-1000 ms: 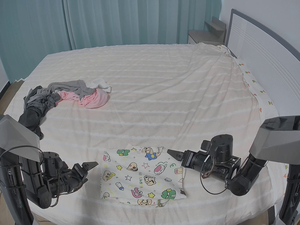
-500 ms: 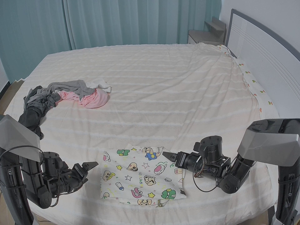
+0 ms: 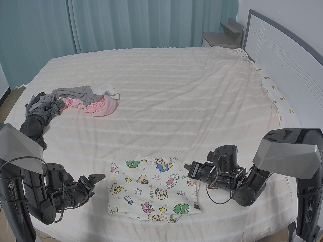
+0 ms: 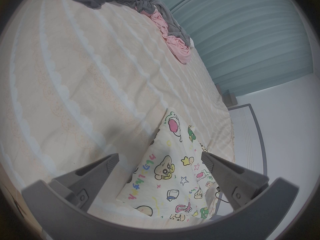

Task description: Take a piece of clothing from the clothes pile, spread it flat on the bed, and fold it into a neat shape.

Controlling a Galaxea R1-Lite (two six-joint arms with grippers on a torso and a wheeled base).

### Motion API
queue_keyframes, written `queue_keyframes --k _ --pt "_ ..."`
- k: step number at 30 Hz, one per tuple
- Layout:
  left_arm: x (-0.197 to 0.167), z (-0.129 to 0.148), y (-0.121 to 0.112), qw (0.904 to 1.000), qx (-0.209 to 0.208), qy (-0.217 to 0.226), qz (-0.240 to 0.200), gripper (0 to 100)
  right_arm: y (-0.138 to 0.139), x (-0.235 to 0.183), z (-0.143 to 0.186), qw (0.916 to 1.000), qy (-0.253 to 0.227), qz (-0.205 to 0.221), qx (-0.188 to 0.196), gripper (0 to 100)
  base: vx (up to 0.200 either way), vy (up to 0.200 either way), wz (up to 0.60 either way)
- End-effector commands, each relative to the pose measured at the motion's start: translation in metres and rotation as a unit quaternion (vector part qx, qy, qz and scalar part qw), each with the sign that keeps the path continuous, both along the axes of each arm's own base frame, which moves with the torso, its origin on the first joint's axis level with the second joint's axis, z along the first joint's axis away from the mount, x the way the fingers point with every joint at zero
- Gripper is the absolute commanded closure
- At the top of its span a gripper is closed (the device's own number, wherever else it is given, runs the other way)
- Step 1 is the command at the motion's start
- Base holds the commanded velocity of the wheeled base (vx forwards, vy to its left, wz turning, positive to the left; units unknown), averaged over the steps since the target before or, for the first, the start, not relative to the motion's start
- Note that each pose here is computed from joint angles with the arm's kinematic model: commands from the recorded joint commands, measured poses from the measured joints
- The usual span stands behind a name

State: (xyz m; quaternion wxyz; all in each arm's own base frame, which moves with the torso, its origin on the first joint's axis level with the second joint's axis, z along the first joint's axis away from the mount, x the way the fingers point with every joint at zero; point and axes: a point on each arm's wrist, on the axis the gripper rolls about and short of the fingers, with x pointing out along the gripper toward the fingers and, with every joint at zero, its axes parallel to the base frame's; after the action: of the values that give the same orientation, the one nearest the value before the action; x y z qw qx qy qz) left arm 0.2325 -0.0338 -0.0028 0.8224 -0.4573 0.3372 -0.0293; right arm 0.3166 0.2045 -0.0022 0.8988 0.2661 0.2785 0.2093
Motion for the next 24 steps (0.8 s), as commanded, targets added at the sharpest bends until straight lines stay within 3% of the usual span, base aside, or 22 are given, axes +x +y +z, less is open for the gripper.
queue_keyframes --k 1,12,24 --pt "0.001 0.001 0.000 1.0000 -0.001 -0.009 0.001 0 -0.006 0.008 0.003 0.9998 -0.010 -0.014 0.005 100 0.000 0.000 0.00" --pt "0.001 0.001 0.000 1.0000 -0.001 -0.009 0.001 0 -0.026 0.027 0.008 0.9983 -0.025 -0.050 0.014 100 0.000 0.000 0.00" --pt "0.002 0.000 0.000 1.0000 -0.001 -0.005 0.001 0 -0.025 0.034 -0.011 0.9986 -0.012 -0.051 0.005 100 0.000 0.000 0.00"
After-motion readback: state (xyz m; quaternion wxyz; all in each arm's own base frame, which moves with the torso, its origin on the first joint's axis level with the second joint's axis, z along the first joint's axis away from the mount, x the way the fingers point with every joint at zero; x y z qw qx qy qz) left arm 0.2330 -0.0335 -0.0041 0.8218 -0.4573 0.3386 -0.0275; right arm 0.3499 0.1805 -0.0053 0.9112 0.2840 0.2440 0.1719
